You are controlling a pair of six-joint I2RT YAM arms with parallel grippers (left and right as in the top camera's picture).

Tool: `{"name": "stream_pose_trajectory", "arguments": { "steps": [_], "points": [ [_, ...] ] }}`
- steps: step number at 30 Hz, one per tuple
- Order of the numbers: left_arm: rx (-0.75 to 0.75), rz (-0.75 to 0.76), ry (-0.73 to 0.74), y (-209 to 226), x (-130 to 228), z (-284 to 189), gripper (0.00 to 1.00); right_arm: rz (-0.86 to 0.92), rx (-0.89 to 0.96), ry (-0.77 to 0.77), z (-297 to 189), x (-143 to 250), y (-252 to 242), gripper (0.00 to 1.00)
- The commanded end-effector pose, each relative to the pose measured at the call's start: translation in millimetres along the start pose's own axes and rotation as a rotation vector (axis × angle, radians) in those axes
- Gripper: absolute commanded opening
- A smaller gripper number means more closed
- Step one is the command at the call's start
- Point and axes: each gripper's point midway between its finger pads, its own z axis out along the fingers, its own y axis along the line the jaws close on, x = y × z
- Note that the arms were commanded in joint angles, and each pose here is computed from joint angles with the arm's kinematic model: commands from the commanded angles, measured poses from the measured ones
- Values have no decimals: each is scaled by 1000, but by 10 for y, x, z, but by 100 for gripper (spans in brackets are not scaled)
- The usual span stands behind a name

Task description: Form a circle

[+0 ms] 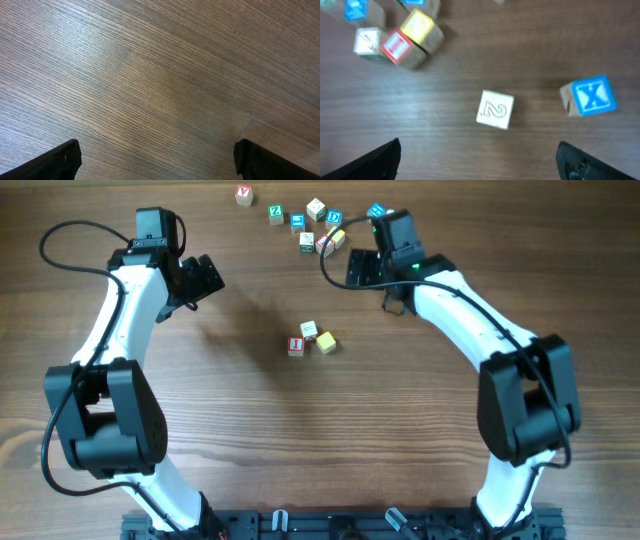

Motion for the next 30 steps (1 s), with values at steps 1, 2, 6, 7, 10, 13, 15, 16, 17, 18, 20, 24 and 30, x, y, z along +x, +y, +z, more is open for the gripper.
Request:
{"name": "stream_pose_trajectory", "arguments": {
  "steps": [1,2,6,7,10,13,15,16,17,18,20,24,30],
  "points": [
    [12,1,-25,-16,-70,-90,100,10,6,16,82,54,15,100],
    [12,1,-25,-16,-70,-90,100,10,5,13,83,45,18,100],
    [12,1,-25,-16,-70,-90,100,16,-14,-42,82,-89,65,100],
    [12,1,-25,-16,-70,-90,100,18,-23,-61,79,-136,86,100],
    [12,1,-25,-16,-70,-90,100,23,-41,-103,69,-240,129,100],
    [12,1,-25,-16,-70,-90,100,29,-20,-132,76,-297,97,100],
    [12,1,-25,-16,-70,-90,100,37,-8,-141,119,-306,77,100],
    [12,1,-25,-16,-70,-90,100,38,-9,-143,159,-301,76,100],
    [12,1,-25,-16,-70,-90,100,38,-10,-144,207,-291,77,100],
    [12,1,-25,-16,-70,-90,100,38,-9,-142,262,-271,74,100],
    [12,1,-25,-16,-70,-90,100,37,-7,-137,363,-231,67,99],
    [12,1,-25,-16,-70,-90,100,34,37,-107,598,-74,-29,76],
    [12,1,-25,-16,-70,-90,100,38,86,-115,676,-46,-126,78]
  ]
}}
